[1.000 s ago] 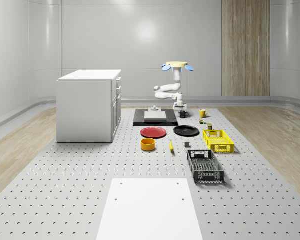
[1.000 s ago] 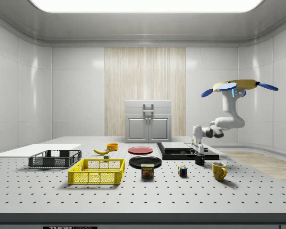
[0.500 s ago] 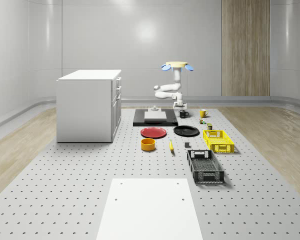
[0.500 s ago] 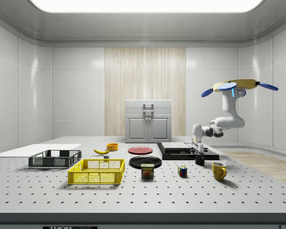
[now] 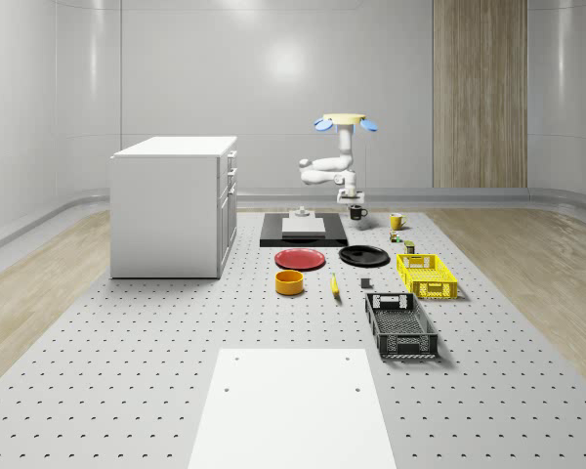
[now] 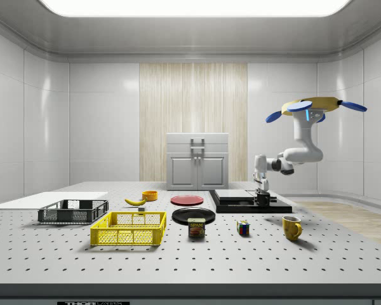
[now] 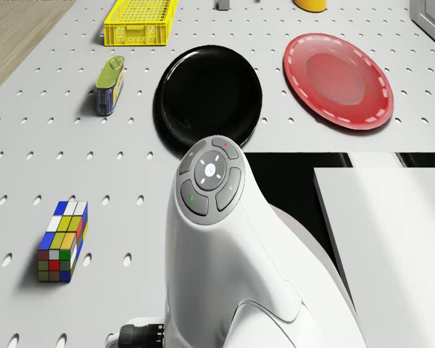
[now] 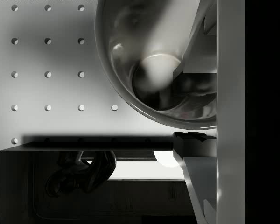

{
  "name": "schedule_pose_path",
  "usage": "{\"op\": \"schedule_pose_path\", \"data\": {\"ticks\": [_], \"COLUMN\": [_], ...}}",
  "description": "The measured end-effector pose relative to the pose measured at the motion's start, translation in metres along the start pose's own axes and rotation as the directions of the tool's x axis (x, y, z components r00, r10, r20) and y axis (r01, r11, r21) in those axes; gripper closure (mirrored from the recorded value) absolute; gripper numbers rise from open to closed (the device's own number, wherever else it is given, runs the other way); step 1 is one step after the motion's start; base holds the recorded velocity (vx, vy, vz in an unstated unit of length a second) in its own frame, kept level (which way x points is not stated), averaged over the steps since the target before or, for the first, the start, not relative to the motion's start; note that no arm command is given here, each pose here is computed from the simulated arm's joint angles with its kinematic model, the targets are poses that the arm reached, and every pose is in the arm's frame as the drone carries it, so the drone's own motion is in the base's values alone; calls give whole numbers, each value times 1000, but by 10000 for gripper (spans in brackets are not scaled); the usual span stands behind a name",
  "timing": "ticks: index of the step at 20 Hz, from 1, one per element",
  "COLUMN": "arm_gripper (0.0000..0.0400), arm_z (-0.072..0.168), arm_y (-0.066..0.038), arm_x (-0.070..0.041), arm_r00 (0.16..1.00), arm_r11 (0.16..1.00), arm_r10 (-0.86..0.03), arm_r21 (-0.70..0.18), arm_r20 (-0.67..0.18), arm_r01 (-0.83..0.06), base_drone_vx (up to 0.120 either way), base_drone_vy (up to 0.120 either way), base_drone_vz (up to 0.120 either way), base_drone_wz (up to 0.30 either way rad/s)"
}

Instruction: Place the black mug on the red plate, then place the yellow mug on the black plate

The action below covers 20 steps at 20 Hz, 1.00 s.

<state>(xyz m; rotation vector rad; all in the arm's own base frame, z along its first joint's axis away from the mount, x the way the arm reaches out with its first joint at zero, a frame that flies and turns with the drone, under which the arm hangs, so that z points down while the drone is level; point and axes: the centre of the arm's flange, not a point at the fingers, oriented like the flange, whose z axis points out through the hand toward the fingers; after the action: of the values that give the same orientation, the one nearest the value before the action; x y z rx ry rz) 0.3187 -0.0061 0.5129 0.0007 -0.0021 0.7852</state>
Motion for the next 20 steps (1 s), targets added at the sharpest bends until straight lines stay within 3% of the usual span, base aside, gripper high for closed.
{"op": "schedule_pose_path", "data": {"ticks": [3,20], "arm_gripper": [290,290], "arm_z": [-1,-2], "arm_y": [0,0], "arm_x": [0,0], "arm_r00": [1000,1000], "arm_r11": [1000,1000], "arm_r10": [0,0], "arm_r21": [0,0], "arm_r20": [0,0], "arm_r01": [0,0], "base_drone_vx": [120,120], "base_drone_vy": [-120,-120], "base_drone_vz": [120,0], "base_drone_wz": [0,0]}}
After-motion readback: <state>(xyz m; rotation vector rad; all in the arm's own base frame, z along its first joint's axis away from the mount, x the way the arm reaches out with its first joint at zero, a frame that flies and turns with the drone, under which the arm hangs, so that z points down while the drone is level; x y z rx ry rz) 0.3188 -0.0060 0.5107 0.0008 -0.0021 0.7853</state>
